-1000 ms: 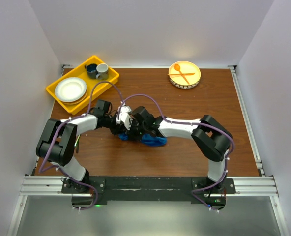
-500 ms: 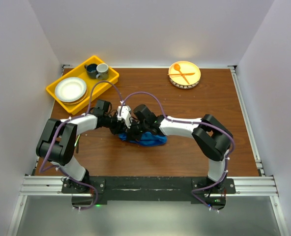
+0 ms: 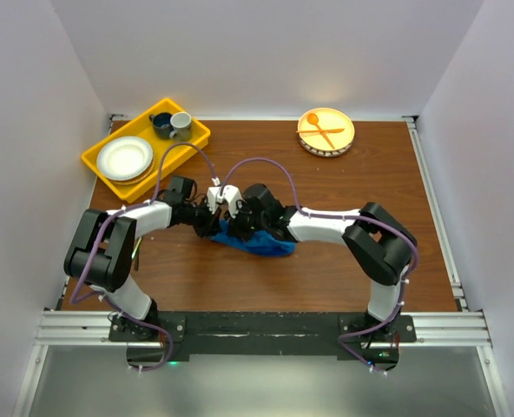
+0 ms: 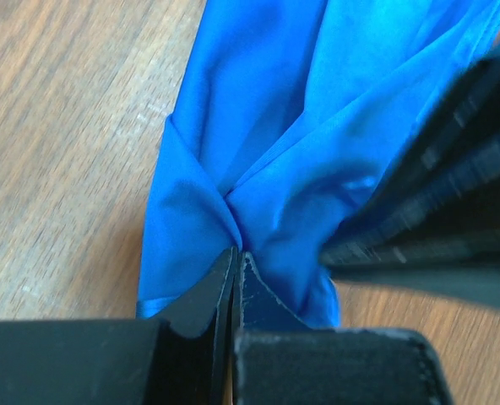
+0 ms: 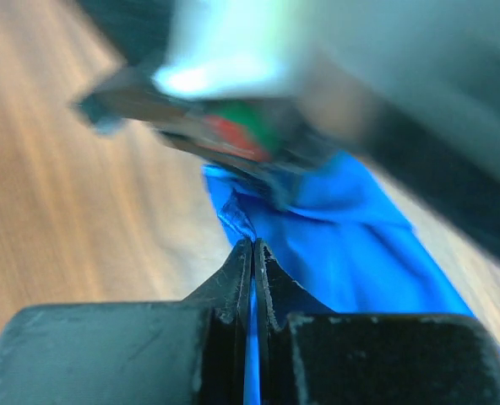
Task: Fold the napkin into a case and place the utensils inside
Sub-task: Stuff the top corner of the smaller-rectangle-folded napkin into the folded napkin.
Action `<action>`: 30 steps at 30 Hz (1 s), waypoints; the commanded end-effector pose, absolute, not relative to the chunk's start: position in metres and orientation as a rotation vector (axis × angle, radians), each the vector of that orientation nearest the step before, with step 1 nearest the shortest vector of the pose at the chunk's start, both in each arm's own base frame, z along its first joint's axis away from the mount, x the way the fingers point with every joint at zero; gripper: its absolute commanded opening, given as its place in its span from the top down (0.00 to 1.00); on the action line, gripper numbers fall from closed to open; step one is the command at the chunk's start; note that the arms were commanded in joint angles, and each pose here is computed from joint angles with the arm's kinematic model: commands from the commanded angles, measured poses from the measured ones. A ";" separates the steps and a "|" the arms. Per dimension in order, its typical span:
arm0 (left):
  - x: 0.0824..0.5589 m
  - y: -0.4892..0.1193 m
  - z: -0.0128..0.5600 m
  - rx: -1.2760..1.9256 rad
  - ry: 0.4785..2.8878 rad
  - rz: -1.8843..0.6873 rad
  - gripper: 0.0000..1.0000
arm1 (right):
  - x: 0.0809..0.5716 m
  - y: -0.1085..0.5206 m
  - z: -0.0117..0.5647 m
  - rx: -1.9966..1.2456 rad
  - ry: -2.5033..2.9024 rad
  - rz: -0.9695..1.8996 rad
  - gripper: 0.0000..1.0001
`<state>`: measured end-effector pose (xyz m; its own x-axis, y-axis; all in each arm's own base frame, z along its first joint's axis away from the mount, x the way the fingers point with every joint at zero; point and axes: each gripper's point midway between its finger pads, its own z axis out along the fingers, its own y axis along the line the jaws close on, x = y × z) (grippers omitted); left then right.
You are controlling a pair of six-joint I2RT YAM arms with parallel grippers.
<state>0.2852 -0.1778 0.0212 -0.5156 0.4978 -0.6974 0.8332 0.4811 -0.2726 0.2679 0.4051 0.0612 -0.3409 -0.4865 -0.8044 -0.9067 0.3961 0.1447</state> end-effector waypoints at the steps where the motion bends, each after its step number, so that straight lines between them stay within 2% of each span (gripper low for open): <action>1: 0.280 -0.163 0.004 1.107 2.265 -0.768 1.00 | 0.288 0.392 0.081 -1.013 1.969 0.711 1.00; 30: 0.282 -0.162 0.008 1.087 2.240 -0.770 1.00 | 0.274 0.375 0.052 -0.932 2.145 0.778 1.00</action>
<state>0.2861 -0.1765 0.0214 -0.5163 0.4929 -0.7003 0.8320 0.4825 -0.2738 0.2775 0.3821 0.0533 -0.4811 -0.3985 -0.7808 -0.8062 0.5509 0.2156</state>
